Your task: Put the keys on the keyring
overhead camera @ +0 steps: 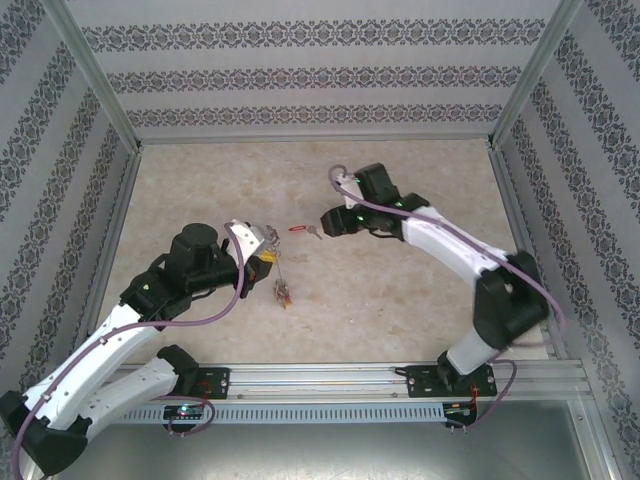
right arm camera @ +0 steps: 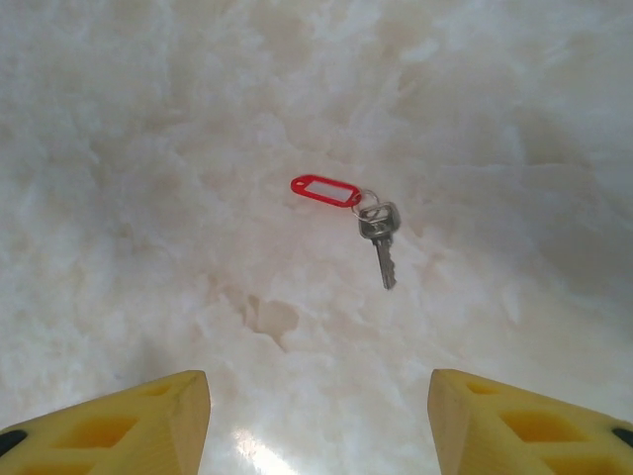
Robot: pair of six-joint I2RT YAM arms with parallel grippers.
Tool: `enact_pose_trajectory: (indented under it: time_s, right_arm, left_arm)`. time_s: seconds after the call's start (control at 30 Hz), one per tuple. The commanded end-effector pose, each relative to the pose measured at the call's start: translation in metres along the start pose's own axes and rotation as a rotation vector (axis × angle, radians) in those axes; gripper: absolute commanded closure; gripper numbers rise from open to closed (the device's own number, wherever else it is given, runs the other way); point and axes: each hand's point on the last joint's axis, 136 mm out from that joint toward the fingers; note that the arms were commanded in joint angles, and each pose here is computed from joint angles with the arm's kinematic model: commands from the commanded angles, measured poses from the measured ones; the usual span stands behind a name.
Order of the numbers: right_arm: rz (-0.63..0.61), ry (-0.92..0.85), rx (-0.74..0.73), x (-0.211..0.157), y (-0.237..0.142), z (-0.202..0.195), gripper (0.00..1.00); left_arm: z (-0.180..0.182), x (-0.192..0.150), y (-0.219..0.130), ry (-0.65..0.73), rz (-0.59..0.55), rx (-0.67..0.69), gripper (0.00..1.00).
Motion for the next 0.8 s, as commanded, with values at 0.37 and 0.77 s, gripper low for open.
enact_pose_trajectory:
  time_s: [0.37,0.77]
  right_arm:
    - [0.351,-0.161,-0.056,-0.003,0.106,-0.003,0.35]
    - [0.487,-0.243,-0.087,-0.026,0.129,-0.014,0.48]
  left_arm:
    - [0.031,0.010,-0.012,-0.115,-0.095,0.074,1.00]
    - [0.039,0.009,-0.011,-0.158,-0.113,0.048,1.00]
Point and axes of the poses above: each hand's point on the last joint's axis, 136 mm out from that joint toward the fingers, its own y axis out along the fingers, its own z axis along the line the jaws close on, x = y × z, and after that the axes turned 13 degrees about -y, right-handed
